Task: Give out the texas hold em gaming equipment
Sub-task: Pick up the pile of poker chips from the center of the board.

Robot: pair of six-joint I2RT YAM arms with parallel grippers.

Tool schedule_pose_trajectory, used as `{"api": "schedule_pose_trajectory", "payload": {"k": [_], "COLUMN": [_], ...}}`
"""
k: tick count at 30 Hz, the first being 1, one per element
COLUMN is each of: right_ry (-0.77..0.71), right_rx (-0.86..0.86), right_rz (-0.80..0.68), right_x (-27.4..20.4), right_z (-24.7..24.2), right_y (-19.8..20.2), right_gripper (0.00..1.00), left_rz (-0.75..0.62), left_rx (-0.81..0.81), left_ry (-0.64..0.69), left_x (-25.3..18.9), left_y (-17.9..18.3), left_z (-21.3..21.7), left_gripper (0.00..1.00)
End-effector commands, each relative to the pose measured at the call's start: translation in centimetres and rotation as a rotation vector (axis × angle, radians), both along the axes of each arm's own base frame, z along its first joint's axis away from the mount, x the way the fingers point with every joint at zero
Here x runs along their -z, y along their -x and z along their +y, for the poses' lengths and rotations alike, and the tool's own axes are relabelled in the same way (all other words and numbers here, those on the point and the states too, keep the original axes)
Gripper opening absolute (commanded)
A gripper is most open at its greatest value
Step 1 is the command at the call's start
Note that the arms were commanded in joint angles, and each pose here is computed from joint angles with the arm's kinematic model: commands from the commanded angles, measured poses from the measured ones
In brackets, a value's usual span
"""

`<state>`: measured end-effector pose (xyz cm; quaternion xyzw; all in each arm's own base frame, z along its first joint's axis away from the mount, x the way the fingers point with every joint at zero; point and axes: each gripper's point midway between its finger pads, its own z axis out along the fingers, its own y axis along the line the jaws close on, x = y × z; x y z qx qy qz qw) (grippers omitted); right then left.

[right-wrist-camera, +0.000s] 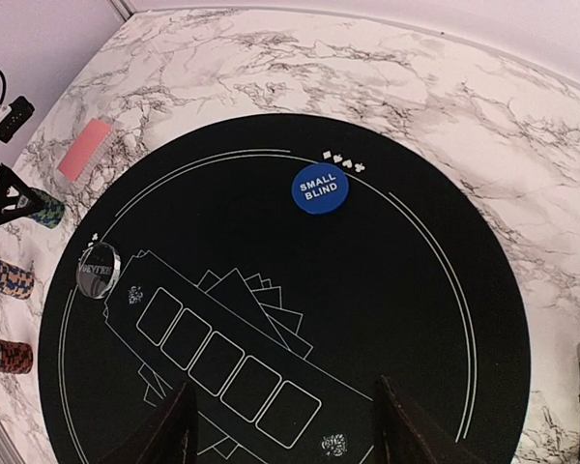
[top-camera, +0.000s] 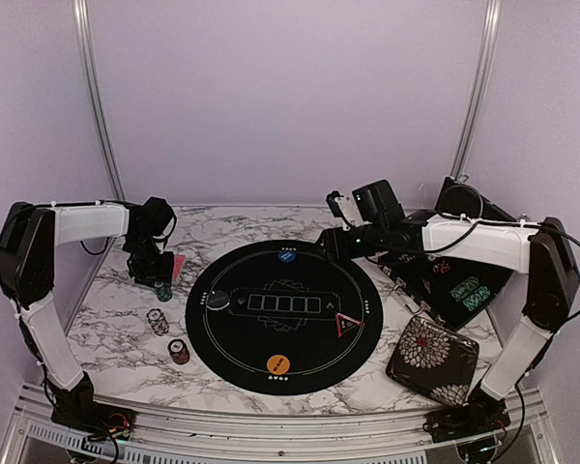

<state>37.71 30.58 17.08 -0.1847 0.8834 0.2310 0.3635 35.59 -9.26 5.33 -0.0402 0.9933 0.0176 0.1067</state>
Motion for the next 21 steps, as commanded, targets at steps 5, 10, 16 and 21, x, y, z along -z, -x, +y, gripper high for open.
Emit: {"api": "schedule_pose_trajectory", "payload": {"k": [5,10,16,21], "right_ry": [-0.02,-0.02,-0.02,-0.021], "right_rx": [0.018,0.02,0.022,0.024], "right_rz": [-0.03,-0.028,-0.03,-0.026], "right_x": [-1.36,-1.3,-1.36,-1.28], "right_z": [-0.24,-0.27,-0.31,-0.31], "right_y": [-0.18,-0.17,-0.24,-0.25], "right_gripper": [0.59,0.59,0.59,0.59], "left_rz": [0.038,0.04,0.039,0.035], "left_rx": [0.007,0.006,0.01,0.014], "left_ry": [-0.013,-0.013,-0.013,-0.021], "left_x": [0.42,0.52,0.46,0.32], "left_y": [0.26,0.23,0.19,0.1], "left_z": [0.31,0.32,0.29,0.39], "left_gripper": [0.47,0.46,0.44,0.4]}}
